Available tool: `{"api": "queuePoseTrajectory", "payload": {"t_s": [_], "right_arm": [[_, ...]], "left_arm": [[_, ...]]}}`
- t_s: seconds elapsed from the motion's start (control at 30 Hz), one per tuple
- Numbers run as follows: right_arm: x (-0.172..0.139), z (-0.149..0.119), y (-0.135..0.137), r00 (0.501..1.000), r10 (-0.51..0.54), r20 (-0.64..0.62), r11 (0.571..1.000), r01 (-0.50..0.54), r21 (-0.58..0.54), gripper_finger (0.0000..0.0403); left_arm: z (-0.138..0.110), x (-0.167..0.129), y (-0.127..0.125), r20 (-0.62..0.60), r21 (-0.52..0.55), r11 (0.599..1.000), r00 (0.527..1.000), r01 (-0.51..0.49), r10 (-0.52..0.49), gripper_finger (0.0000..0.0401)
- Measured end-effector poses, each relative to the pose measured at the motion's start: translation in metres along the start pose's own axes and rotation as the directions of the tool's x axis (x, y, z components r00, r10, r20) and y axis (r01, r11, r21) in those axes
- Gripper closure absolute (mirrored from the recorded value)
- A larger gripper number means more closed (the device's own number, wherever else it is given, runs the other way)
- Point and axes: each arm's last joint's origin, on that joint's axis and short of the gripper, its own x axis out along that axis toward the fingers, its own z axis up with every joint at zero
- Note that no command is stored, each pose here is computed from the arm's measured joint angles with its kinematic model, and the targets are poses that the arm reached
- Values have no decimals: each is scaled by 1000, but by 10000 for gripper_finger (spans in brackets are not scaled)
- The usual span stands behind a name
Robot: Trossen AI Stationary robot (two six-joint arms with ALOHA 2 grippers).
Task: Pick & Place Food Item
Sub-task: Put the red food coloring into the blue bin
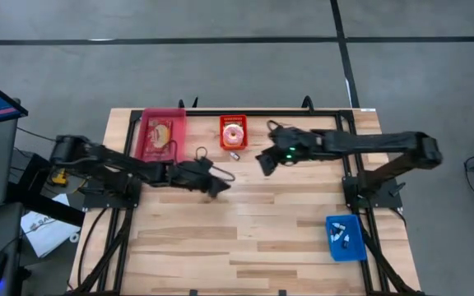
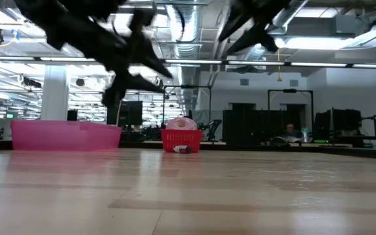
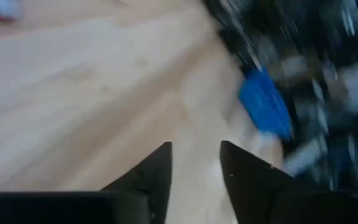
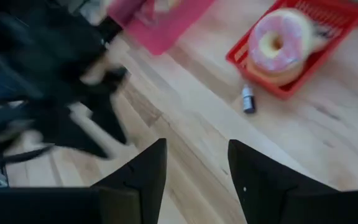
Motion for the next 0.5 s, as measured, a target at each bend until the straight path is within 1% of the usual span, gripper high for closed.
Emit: {"api": "queuePoseTrajectory", "payload": {"t_s": [0.07, 0.13, 0.17, 0.23, 0.3, 0.43, 0.5], "right_arm": [[-21, -2, 2, 999, -14, 36, 1000, 14, 3, 239], [-39, -6, 5, 996, -28, 81, 1000, 27, 13, 239], [-46, -8, 6, 994, -34, 100, 999, 33, 12, 239], [-57, -12, 8, 992, -39, 123, 999, 40, -1, 239], [-64, -17, 11, 991, -46, 129, 999, 47, -9, 239], [-69, -27, 16, 989, -65, 129, 997, 70, -33, 239], [-69, -31, 19, 991, -64, 117, 996, 70, -49, 239]], "left_arm": [[1, 13, 11, 56, -115, 992, 997, -45, 52, 295], [4, 22, 23, 101, -214, 972, 988, -96, 120, 323], [7, 25, 27, 130, -255, 961, 981, -105, 142, 336], [16, 30, 33, 198, -311, 947, 969, -78, 145, 363], [25, 34, 40, 241, -363, 930, 958, -59, 155, 388], [39, 42, 57, 246, -436, 892, 938, -119, 245, 399], [44, 48, 61, 237, -453, 879, 930, -149, 279, 400]]}}
